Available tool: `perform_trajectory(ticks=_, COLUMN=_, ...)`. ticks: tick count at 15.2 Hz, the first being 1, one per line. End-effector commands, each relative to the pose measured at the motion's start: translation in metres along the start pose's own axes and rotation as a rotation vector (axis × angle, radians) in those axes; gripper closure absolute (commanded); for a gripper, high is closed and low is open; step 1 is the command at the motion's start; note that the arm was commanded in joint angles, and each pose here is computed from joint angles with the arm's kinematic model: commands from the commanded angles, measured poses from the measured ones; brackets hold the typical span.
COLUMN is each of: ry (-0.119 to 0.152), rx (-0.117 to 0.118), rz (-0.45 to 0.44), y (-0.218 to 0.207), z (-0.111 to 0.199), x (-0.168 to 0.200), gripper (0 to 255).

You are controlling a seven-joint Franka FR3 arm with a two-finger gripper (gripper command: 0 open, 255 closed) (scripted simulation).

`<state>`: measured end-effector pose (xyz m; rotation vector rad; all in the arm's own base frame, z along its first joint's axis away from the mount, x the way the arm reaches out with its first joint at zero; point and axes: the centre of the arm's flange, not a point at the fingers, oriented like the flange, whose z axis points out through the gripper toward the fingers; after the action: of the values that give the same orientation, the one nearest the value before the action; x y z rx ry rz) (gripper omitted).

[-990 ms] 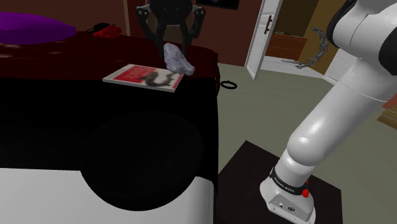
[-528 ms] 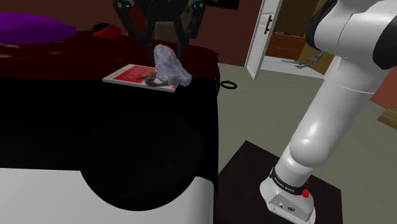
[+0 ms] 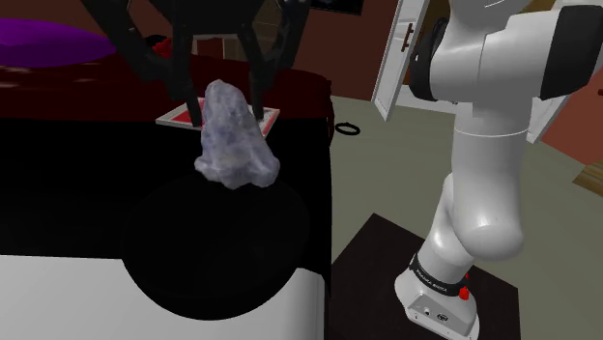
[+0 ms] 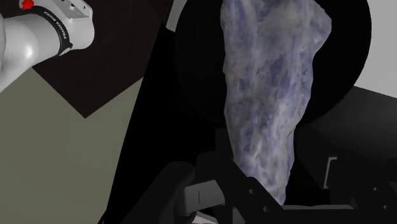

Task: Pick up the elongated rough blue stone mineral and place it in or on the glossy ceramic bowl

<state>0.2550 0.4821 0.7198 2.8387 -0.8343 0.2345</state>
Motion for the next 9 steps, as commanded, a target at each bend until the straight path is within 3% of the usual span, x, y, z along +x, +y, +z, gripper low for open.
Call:
perform_trajectory(ticks=1, ry=0.001, rx=-0.002, rz=0.004, y=-0.003, z=0.005, x=-0.008, gripper=255)
perform_trajectory(ticks=9, ry=0.001, rx=-0.002, rz=0.004, y=-0.008, z=0.046, x=-0.016, gripper=255)
